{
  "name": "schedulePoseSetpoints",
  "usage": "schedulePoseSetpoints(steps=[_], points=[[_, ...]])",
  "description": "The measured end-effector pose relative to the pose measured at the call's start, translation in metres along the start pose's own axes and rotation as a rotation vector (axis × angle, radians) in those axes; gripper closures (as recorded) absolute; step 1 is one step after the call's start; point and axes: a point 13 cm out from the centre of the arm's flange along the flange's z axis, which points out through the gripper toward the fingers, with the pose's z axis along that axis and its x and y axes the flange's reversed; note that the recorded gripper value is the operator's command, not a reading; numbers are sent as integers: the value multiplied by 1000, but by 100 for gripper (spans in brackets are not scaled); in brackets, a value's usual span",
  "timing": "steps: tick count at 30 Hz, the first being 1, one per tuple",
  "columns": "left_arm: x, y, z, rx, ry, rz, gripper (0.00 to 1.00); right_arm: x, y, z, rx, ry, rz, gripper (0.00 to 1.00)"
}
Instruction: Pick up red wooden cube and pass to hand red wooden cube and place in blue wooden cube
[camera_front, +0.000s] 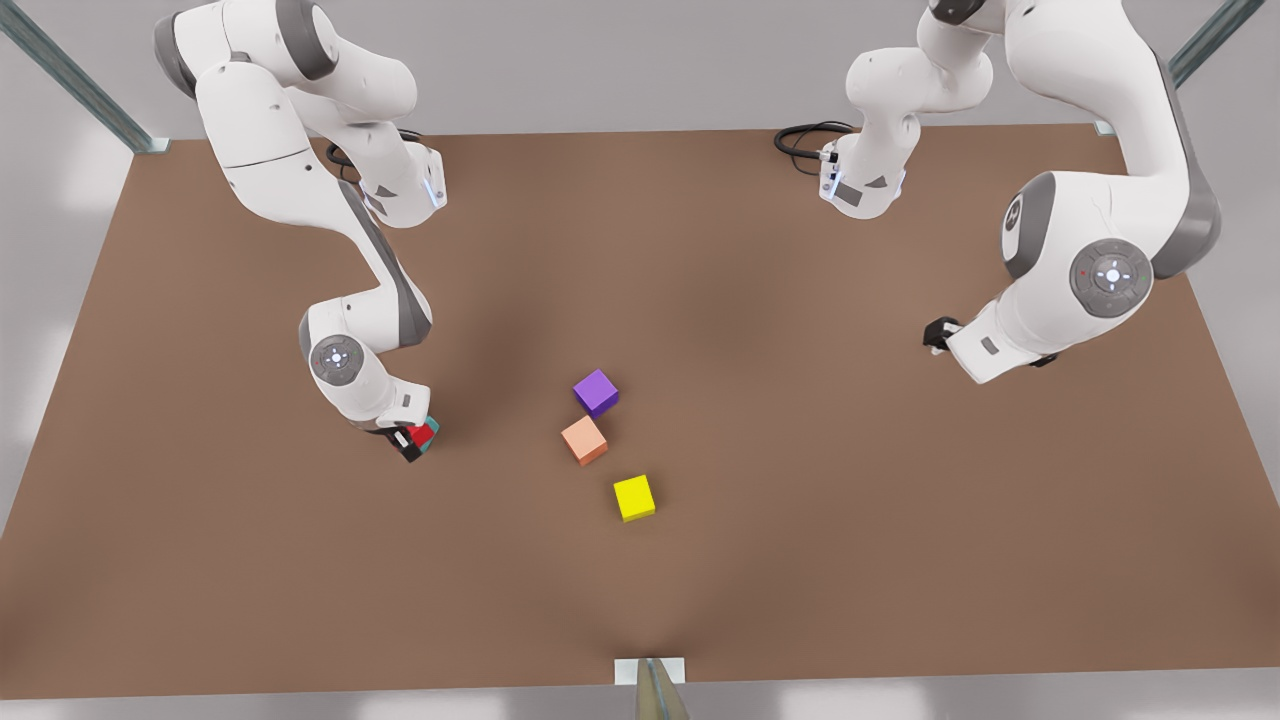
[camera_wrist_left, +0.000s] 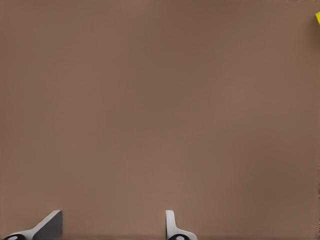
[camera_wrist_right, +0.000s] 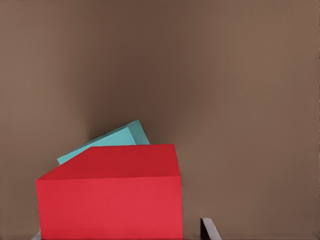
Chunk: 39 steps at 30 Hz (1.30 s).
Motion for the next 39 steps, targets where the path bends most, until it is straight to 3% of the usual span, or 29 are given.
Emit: schedulePoseSetpoints(steps=[12, 21, 26, 30, 33, 39], points=[[-3, -1, 6, 5, 11, -34, 0, 0, 8, -21, 0, -11, 49, 0], [-3, -3, 6, 4, 10, -47, 0, 22, -47, -174, 63, -68, 207, 0], [-2, -4, 3, 4, 7, -53, 0, 35, -77, -192, -60, -97, 561, 0], [-2, -4, -1, 2, 0, -63, 0, 69, -69, -281, -89, -59, 928, 0], [-2, -1, -4, 2, -5, -74, 0, 52, -22, -351, -133, -28, 1141, 0], [0, -1, -3, 3, 3, -82, 0, 29, 36, -367, -254, 23, 1475, 0]])
